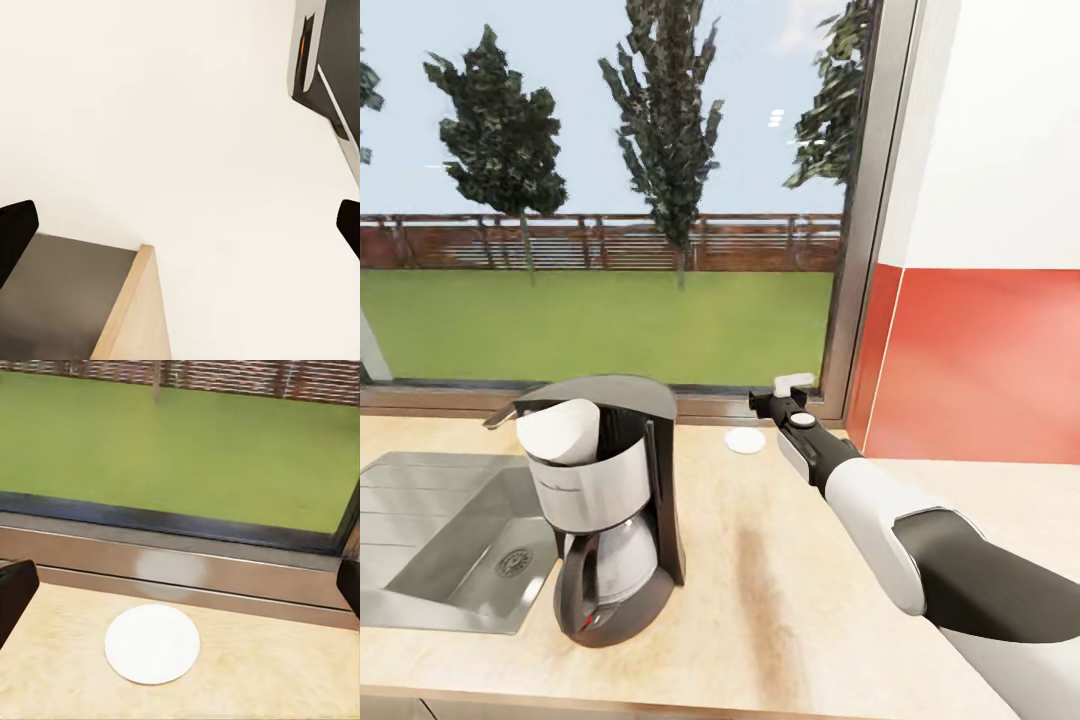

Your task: Set up a coffee station on the kitchen countertop: keep the coffee maker on the countertop, move the bottle of coffee from the kitchen shelf to the counter next to the coffee maker, place a paper coffee filter on top of the coffee maker, put the saucer next to the coffee maker with the coffee cup on the saucer, and place the electric kettle next to the coffee maker.

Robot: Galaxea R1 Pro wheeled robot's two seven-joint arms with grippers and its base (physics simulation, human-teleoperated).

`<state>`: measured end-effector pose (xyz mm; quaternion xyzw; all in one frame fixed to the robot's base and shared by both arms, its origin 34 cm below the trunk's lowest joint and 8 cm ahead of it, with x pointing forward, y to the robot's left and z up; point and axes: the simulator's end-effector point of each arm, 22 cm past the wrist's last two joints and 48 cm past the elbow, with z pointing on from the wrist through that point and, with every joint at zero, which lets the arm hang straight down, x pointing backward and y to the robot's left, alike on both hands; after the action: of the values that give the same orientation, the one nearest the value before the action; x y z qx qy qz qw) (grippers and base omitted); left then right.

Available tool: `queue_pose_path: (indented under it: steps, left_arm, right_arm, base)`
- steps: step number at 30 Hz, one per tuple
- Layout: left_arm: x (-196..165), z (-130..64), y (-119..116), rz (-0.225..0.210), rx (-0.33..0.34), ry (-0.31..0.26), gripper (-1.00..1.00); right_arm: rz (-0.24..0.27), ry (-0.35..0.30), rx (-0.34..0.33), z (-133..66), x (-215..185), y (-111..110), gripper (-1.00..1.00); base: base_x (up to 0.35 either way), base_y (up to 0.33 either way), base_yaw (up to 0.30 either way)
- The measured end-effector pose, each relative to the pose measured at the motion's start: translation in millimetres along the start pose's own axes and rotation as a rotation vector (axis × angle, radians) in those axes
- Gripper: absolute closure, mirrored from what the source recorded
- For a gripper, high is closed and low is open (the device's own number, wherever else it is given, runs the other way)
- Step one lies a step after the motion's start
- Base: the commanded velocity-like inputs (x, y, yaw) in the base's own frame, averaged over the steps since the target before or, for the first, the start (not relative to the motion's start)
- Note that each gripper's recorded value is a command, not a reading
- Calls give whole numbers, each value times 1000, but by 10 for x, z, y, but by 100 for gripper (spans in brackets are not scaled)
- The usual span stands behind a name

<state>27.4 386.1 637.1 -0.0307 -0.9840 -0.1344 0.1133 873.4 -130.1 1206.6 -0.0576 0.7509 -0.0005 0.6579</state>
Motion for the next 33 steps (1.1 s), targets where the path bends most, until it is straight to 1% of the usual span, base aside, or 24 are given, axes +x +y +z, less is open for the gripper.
queue_pose_path:
  steps: [5, 8, 14, 18, 25, 33]
  left_arm:
    - [46, 2, -24, 1, 3, 6, -100]
    - [145, 8, -42, 5, 5, 19, -100]
    - [296, 12, -89, 12, 10, 45, -100]
    - [389, 12, -127, 17, 16, 57, -100]
    - [409, 12, -134, 18, 17, 60, -100]
    - [394, 13, -132, 17, 16, 54, -100]
  right_arm:
    - [-6, 62, 2, -17, 299, -8, -100]
    - [-8, 77, 2, -24, 371, -11, -100]
    - [-6, 79, 4, -24, 376, -15, -100]
    - [-5, 78, 5, -29, 370, -17, -100]
    - [-9, 84, 4, -32, 396, -14, -100]
    - [-7, 91, 3, -36, 451, -10, -100]
  base:
    - [8, 0, 0]
    - [1, 0, 0]
    - [8, 0, 0]
    - [186, 0, 0]
    - [286, 0, 0]
    - [44, 0, 0]
